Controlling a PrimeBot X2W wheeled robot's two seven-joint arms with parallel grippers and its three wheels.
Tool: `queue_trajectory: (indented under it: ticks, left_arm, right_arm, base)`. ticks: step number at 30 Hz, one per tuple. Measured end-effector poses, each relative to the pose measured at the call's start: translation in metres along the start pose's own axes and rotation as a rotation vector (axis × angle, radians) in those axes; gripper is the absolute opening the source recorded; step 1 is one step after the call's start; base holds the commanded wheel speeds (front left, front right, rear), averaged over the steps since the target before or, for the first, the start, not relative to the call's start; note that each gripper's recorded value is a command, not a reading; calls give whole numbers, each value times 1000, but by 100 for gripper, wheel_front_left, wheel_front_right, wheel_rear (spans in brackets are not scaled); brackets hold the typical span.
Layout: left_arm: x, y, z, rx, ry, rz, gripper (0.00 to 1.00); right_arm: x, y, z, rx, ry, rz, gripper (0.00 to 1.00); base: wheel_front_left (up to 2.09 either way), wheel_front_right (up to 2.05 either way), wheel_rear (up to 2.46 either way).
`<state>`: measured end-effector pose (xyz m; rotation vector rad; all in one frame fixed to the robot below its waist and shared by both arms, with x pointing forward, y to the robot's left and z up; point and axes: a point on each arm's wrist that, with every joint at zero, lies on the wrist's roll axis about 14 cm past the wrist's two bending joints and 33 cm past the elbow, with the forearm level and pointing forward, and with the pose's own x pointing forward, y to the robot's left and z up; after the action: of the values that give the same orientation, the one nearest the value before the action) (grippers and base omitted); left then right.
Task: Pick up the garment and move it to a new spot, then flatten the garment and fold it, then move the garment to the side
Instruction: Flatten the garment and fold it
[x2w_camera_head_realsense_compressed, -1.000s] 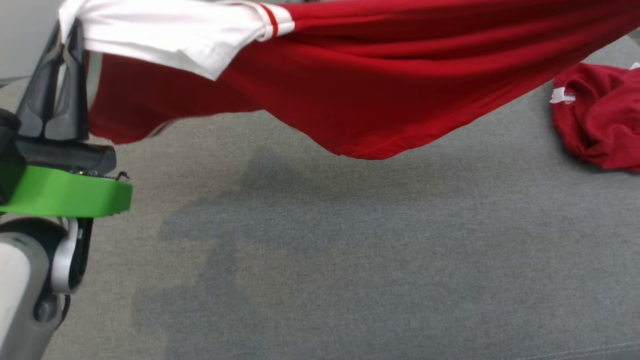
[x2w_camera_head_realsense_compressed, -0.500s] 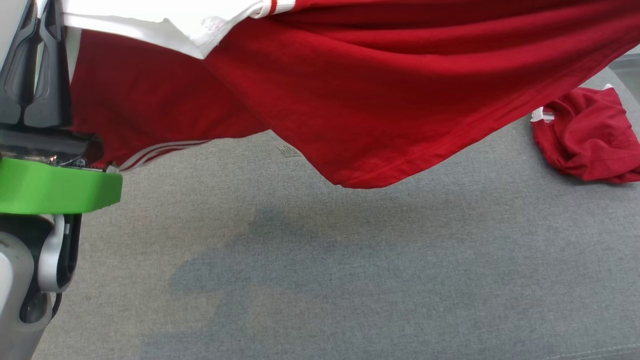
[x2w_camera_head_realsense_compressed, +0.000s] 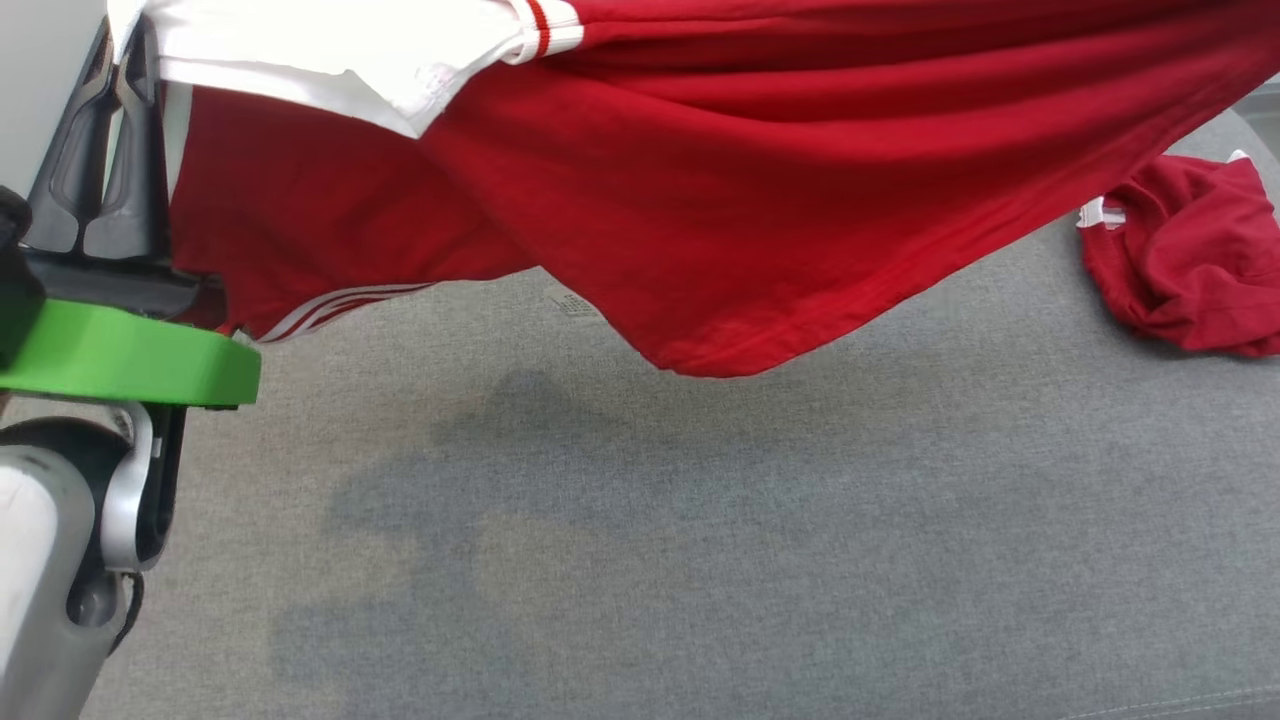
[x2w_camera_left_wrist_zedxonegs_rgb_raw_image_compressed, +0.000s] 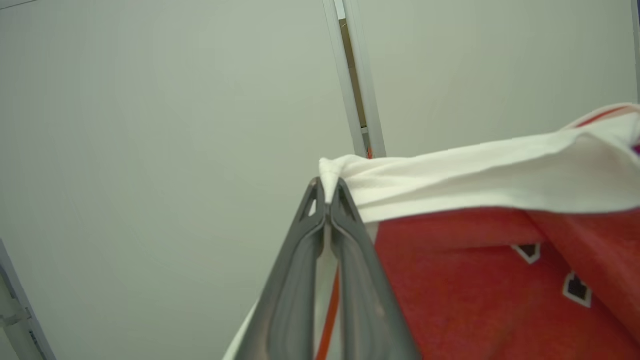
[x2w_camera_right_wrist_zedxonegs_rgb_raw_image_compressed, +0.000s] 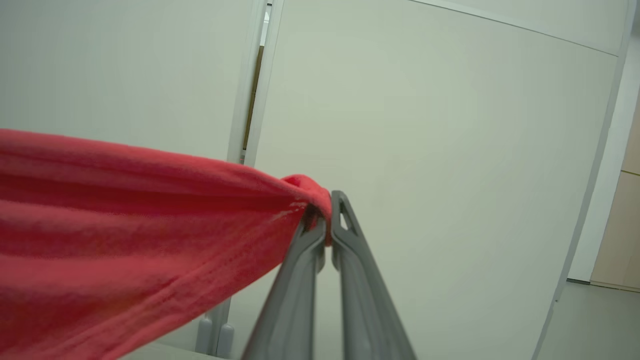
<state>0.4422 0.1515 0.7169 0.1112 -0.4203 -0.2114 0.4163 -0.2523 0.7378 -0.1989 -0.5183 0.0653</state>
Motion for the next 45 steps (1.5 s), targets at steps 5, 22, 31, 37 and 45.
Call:
queue_trajectory:
  ticks: [5,22,31,37,45]
  left_arm:
    - [-9,-11,-50,-60,119,1,0]
    - [-129,-81,-243,-343,655,54,0]
    - [-134,-75,-237,-347,612,101,100]
    - [-127,-56,-206,-289,497,143,100]
    - [-134,-42,-163,-201,382,157,100]
  right_arm:
    - [-16,23,-65,107,180,21,0]
    - [-146,98,-250,408,718,-44,0]
    - [-146,104,-238,391,647,-16,100]
    - [-145,98,-208,343,553,-6,100]
    - [-135,94,-149,311,402,-12,100]
  base:
    - [0,0,0]
    - [0,0,0]
    - [0,0,0]
    - [0,0,0]
    - [0,0,0]
